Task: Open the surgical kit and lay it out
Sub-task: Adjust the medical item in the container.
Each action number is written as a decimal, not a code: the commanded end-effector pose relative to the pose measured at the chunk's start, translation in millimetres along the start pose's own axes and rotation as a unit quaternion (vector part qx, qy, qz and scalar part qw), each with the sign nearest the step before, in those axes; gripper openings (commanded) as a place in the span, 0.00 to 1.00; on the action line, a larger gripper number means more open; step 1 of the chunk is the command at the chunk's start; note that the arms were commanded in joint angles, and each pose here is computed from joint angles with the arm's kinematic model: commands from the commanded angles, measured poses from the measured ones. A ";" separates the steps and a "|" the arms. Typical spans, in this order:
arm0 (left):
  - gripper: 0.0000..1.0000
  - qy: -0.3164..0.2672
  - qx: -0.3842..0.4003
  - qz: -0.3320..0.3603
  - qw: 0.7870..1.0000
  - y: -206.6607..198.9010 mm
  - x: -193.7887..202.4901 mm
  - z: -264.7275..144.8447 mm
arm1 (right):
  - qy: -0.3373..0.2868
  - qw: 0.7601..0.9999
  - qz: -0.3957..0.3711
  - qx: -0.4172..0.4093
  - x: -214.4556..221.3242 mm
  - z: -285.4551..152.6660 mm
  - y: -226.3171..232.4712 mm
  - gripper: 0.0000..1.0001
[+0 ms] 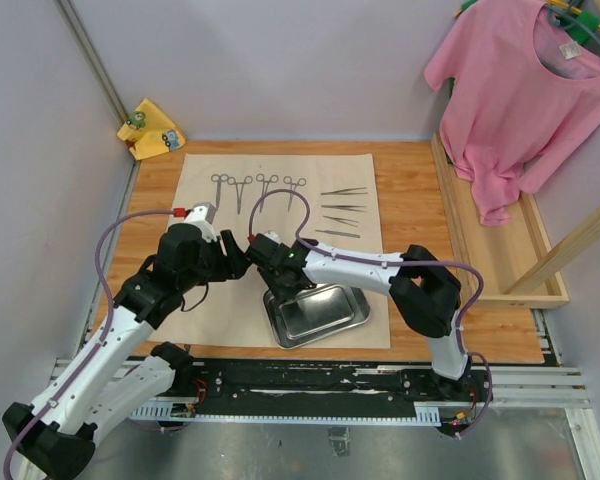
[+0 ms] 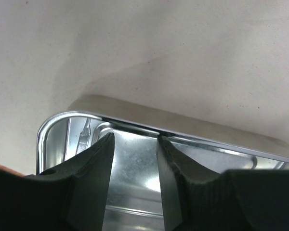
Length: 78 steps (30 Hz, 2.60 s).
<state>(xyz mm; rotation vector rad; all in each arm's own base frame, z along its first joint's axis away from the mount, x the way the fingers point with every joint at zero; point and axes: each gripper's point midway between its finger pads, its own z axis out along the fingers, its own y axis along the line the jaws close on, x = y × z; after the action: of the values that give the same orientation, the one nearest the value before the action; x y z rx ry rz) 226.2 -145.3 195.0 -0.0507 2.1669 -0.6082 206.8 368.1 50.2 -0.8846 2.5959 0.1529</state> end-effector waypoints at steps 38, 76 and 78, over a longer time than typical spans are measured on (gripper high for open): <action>0.61 0.001 0.058 0.003 0.998 -19.8 1.5 9.9 | 0.074 0.986 0.141 -0.053 80.4 -26.9 -133.8 0.40; 0.60 0.020 0.097 -0.007 0.995 -35.7 4.9 16.2 | 0.030 0.957 0.282 -0.061 103.7 -45.1 -169.7 0.01; 0.60 0.029 0.100 -0.006 0.994 -36.1 9.3 18.1 | 0.035 0.965 0.260 -0.025 106.9 -47.5 -175.7 0.01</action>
<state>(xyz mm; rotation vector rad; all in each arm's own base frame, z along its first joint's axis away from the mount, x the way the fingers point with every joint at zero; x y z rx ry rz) 231.5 -176.9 199.5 0.0238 2.1428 -0.7843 222.9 183.6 48.4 -0.0603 2.8446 0.6510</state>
